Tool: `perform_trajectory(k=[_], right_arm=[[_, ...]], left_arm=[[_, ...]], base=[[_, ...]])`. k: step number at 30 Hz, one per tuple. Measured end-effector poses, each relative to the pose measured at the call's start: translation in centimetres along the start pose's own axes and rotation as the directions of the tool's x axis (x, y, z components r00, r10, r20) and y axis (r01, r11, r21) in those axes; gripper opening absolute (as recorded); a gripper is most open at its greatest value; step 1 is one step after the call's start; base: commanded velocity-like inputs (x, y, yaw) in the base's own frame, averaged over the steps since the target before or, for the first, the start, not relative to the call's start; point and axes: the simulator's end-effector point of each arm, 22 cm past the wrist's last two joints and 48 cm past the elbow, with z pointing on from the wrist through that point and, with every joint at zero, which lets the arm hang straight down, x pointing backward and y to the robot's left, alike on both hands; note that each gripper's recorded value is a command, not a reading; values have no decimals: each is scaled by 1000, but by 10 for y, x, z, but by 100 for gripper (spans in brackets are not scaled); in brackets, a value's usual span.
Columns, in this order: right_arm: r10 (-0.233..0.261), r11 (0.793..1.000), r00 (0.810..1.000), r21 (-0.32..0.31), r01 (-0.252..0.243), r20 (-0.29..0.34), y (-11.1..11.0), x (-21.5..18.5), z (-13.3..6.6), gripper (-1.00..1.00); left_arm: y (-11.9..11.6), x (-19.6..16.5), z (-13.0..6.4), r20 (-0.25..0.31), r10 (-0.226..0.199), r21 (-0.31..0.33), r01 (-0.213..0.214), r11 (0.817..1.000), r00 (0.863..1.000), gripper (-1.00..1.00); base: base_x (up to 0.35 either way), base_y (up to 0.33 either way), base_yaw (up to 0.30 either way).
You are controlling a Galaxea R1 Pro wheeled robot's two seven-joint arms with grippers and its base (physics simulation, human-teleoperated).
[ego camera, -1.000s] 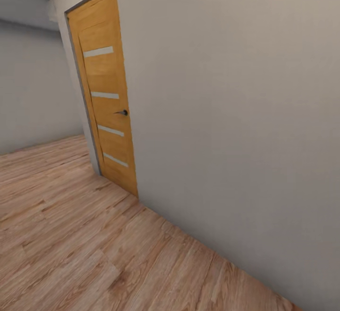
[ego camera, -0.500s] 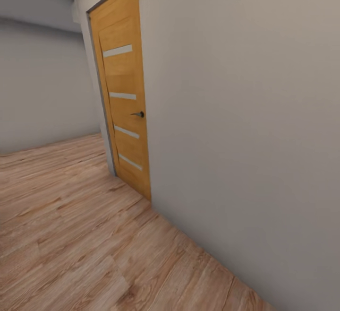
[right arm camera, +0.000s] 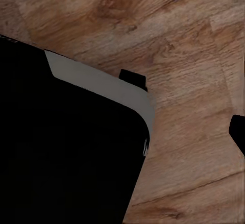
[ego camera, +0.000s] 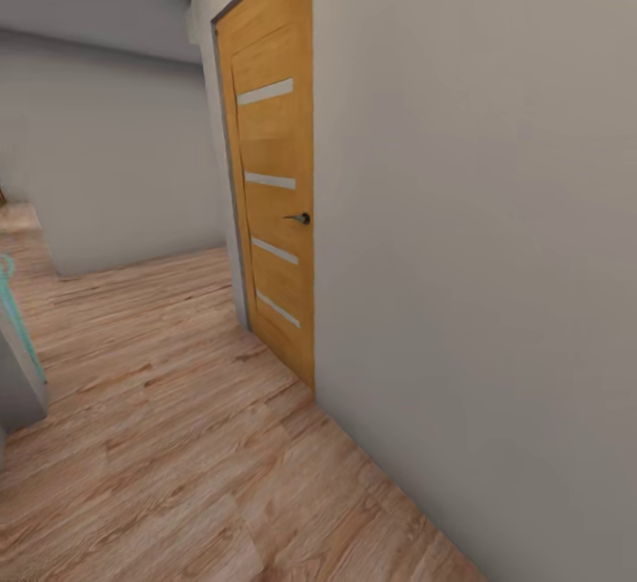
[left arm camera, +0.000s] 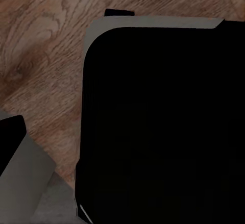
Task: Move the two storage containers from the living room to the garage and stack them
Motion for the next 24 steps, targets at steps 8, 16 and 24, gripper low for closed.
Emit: perform_trajectory(k=[8,16,24], right_arm=[[-15,1000,1000,-3,15,0,1,0,0,100],[-16,1000,1000,-2,16,-1,0,0,0,100],[-16,1000,1000,-1,16,0,0,0,0,100]], left_arm=[[-1,0,0,1,-1,2,1,1000,1000,100],[-1,0,0,1,1,3,-1,1000,1000,100],[-1,0,0,0,1,3,-1,1000,1000,100]], base=[[322,0,270],[322,0,270],[322,0,270]])
